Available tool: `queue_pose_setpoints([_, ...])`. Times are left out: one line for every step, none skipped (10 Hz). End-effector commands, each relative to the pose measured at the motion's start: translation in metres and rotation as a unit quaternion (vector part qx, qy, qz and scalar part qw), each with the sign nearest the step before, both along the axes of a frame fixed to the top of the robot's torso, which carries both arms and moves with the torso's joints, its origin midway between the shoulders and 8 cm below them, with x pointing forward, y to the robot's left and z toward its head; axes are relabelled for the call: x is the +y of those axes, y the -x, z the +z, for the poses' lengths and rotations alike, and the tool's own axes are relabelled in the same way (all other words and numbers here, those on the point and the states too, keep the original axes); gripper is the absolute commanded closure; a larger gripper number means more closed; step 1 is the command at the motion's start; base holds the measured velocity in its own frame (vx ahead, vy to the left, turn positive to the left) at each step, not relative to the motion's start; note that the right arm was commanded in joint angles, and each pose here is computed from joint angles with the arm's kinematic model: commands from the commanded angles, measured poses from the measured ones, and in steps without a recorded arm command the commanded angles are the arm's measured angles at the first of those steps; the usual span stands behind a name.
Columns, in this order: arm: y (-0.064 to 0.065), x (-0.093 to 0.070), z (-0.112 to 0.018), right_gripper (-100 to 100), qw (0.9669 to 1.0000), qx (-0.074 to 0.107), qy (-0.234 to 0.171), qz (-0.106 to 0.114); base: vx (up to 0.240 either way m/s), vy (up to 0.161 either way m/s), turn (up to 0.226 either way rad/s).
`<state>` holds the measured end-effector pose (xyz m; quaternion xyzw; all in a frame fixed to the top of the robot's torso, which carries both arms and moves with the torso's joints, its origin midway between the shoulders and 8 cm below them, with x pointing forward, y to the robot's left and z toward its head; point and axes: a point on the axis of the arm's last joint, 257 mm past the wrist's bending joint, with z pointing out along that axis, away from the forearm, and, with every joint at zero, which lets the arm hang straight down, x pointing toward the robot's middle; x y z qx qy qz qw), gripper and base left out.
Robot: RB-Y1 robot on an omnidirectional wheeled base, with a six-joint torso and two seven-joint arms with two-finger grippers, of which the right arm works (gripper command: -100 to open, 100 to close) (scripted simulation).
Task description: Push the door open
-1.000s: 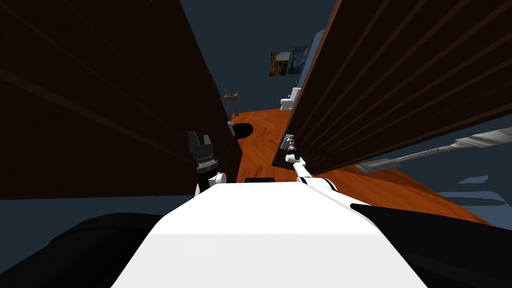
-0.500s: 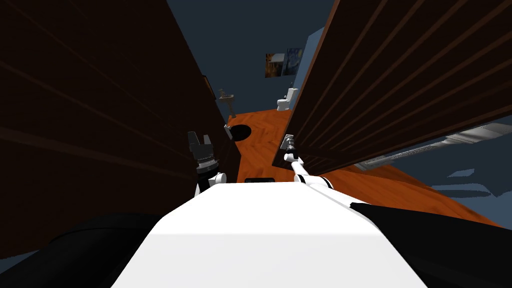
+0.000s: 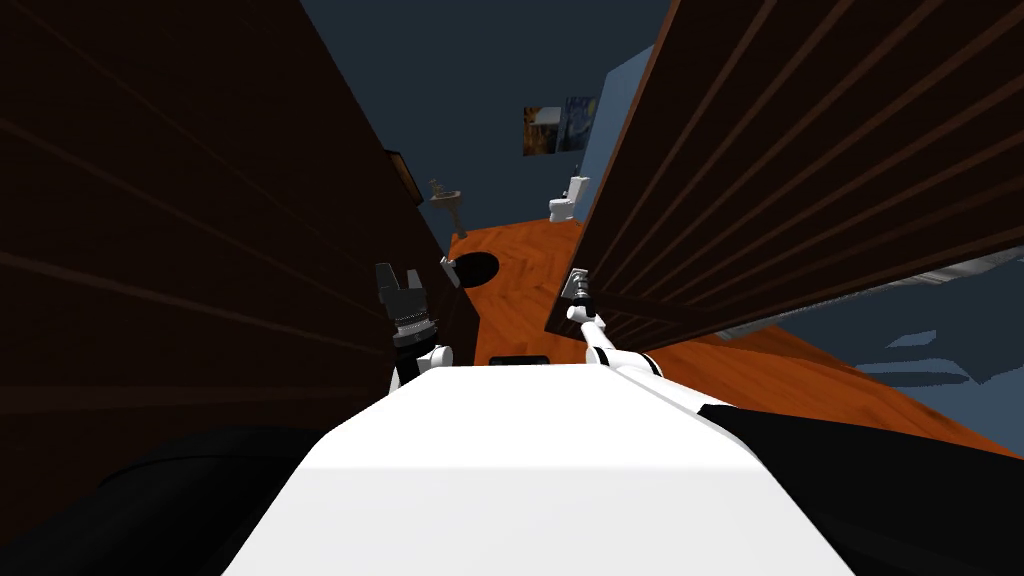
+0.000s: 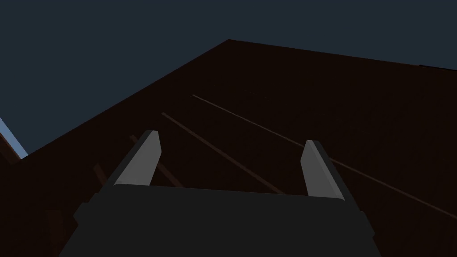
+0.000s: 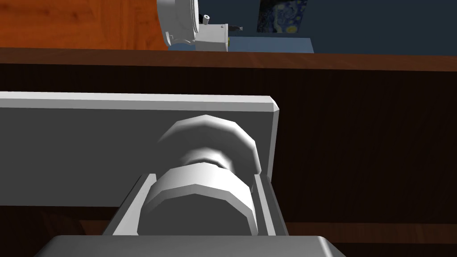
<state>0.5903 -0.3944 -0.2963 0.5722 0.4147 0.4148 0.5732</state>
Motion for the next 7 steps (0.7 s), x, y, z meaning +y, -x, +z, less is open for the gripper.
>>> queue_pose_setpoints([0.0004,-0.0021,0.0004,100,1.0000,-0.001,0.000,-0.006,0.128,0.032,-0.062])
queue_pose_setpoints([0.0008,-0.0034,0.0006,100,1.0000,-0.001,0.000,-0.009,0.168,0.009,-0.091])
queue_pose_setpoints([0.0011,-0.0048,0.0008,100,0.9999,-0.001,0.000,-0.014,0.165,-0.002,-0.077])
queue_pose_setpoints([0.0016,-0.0064,0.0010,100,0.9998,-0.001,0.000,-0.018,0.202,0.022,-0.084])
queue_pose_setpoints([0.0021,-0.0081,0.0011,100,0.9997,-0.001,0.000,-0.023,0.202,0.028,-0.104])
queue_pose_setpoints([0.0027,-0.0098,0.0012,100,0.9996,-0.001,0.000,-0.028,0.215,0.011,-0.094])
queue_pose_setpoints([0.0033,-0.0115,0.0012,100,0.9994,-0.001,0.000,-0.033,0.212,0.028,-0.100])
